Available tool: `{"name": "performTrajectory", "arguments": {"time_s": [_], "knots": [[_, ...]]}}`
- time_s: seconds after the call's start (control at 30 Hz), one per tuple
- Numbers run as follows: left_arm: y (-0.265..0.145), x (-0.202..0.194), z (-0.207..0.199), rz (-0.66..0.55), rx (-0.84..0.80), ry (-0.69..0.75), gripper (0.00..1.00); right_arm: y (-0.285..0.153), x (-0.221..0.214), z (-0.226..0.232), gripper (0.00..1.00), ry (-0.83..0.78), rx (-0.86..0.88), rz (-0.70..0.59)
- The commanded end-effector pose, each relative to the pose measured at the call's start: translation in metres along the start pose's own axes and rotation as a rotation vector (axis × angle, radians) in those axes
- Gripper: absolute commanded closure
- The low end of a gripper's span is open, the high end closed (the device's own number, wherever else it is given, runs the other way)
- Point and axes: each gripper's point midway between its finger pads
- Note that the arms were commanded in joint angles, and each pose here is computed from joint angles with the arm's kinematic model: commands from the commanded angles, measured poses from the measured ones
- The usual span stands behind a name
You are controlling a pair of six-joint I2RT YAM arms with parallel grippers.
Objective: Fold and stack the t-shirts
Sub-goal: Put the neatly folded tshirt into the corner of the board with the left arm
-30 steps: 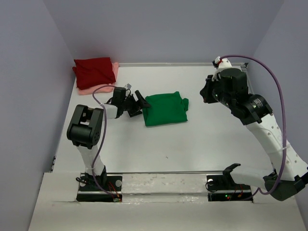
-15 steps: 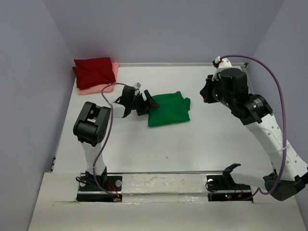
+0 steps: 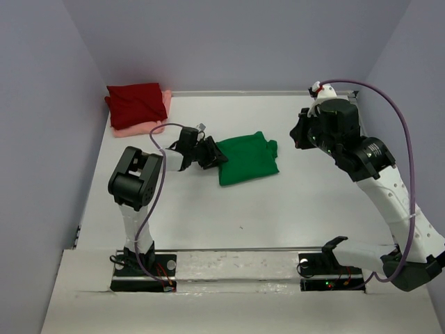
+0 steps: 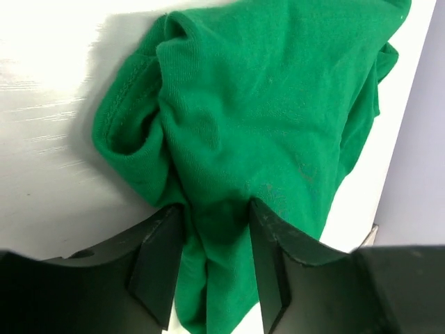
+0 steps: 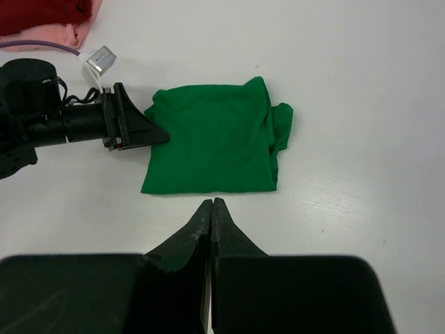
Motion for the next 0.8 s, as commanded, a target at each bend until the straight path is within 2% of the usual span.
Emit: {"name": "performTrajectory", "arguments": {"time_s": [0.0,0.03,0.07,0.13,0.17,0.27,0.53,0.67,0.77], "knots": [[0.006,-0.016,0.017,0.059,0.060,-0.028,0.55,-0.016,0.018,0.003,1.00,0.001,0.014,-0.068],[0.007,-0.017,0.018,0.061,0.060,-0.031,0.62,-0.017,0.018,0.003,1.00,0.000,0.012,-0.071],[0.009,-0.016,0.019,0.062,0.060,-0.032,0.75,-0.017,0.018,0.002,1.00,-0.005,0.009,-0.070],[0.010,-0.017,0.019,0.065,0.058,-0.033,0.83,-0.016,0.017,0.001,1.00,-0.006,0.002,-0.069],[0.010,-0.016,0.020,0.066,0.058,-0.035,0.91,-0.016,0.016,0.000,1.00,-0.010,0.001,-0.065],[0.010,-0.016,0.021,0.069,0.065,-0.034,1.00,-0.014,0.014,0.000,1.00,-0.010,0.002,-0.061],[-0.007,0.011,0.028,0.027,0.144,0.022,1.00,-0.004,0.003,0.002,1.00,-0.008,0.013,-0.024],[-0.026,0.047,0.022,-0.031,0.235,0.105,1.00,0.006,-0.012,0.002,1.00,-0.006,0.024,0.016],[-0.035,0.066,0.016,-0.031,0.275,0.164,1.00,0.017,-0.030,-0.002,1.00,-0.005,0.021,0.061]]}}
Point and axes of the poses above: each gripper's point midway between its finger pads, its own y axis out along the fingers, its own z axis along the line the jaws close on, x = y × z, and after that the axes turned 13 degrees about y, right-handed
